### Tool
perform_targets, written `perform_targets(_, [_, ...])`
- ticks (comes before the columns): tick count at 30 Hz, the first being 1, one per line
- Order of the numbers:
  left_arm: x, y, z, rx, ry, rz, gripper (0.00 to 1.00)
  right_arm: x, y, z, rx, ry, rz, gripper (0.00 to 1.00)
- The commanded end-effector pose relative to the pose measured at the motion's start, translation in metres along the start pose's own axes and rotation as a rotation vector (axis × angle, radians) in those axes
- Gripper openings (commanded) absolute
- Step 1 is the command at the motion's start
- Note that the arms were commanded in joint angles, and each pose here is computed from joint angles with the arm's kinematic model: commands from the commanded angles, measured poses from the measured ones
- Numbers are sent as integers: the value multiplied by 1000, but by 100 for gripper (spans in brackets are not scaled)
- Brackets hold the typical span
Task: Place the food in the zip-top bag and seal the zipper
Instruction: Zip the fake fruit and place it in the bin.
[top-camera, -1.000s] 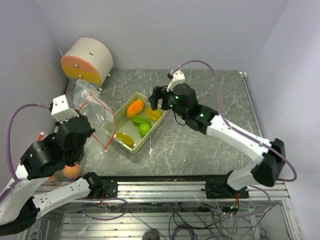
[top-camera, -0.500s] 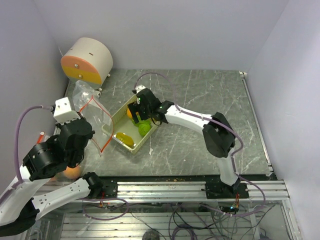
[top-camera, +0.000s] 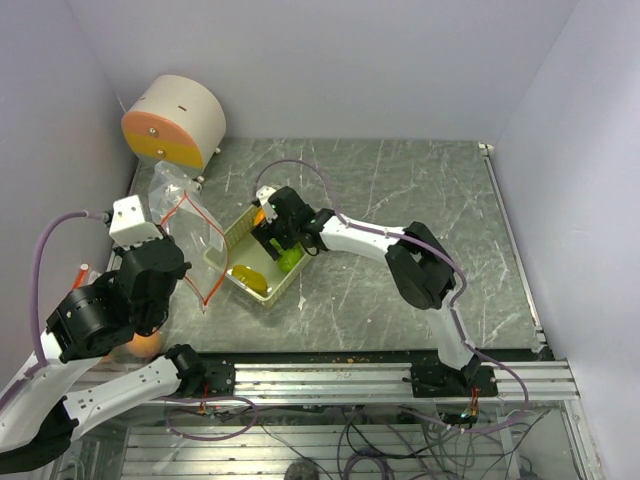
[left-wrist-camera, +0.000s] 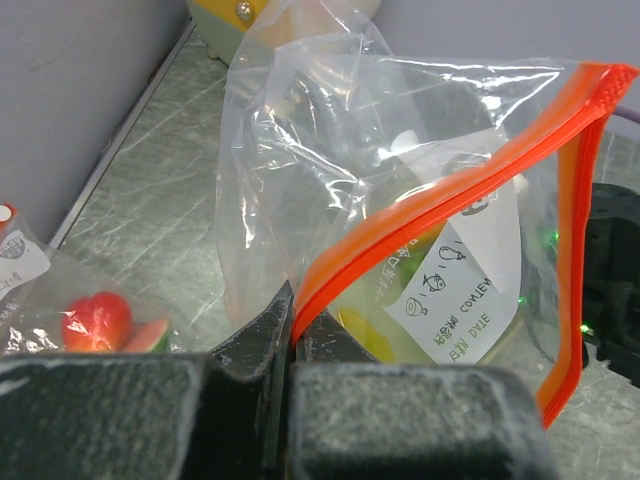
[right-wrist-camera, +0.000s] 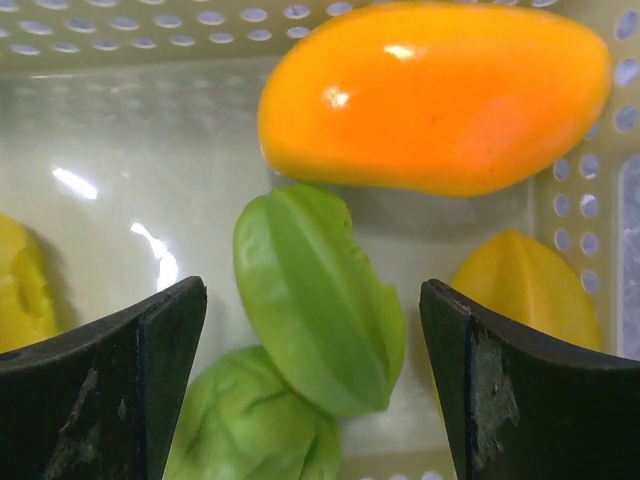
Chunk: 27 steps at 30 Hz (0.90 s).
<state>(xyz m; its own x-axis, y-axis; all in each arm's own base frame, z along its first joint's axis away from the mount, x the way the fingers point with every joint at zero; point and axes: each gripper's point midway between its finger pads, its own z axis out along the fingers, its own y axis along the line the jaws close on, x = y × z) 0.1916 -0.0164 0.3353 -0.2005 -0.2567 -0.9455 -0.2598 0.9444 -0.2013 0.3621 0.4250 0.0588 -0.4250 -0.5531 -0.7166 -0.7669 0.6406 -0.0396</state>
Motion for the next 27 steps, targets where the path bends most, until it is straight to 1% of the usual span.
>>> perform_targets(1, [-3,-4,-1,21,1,-13,7,8,-6,27,-2,9,-58,88])
perform_targets(4, [-4,-2,-3,27,3,-23,7,10,-11,36,16,3,-60,86])
perform_targets(5, [-3,-1,-3,28,4,-24,7,11,-11,37,11,-1,-58,83])
perform_targets(6, [-4,0,-4,28,2,-29,7,11,-10,37,7,-5,-56,76])
perform_targets(8, [-3,2,-4,25,0,-33,7,8,-8,35,-2,-11,-40,54])
perform_targets(9, [-3,2,-4,25,0,-33,7,6,-6,32,-7,-16,-32,47])
perform_targets(12, [-2,2,-4,21,3,-30,7,-13,-6,13,-12,-66,-4,30])
perform_targets(13, [-1,2,-3,19,5,-27,7,-23,-5,2,-14,-97,6,28])
perform_targets(16, [1,-1,-2,20,10,-21,7,-59,1,-36,-52,-204,42,23])
perform_targets(17, [2,-3,-1,22,12,-22,7,-68,4,-50,-74,-241,54,23])
perform_targets(18, [2,-5,-1,28,12,-26,7,-88,8,-74,-99,-310,62,22])
perform_targets(21, [5,-13,2,45,17,-29,7,-113,18,-122,-171,-428,84,22])
perform_targets(24, [9,-25,5,72,31,-34,7,-127,30,-169,-256,-526,88,22])
perform_targets(27, [16,-40,10,99,51,-30,7,-135,51,-216,-386,-622,56,22])
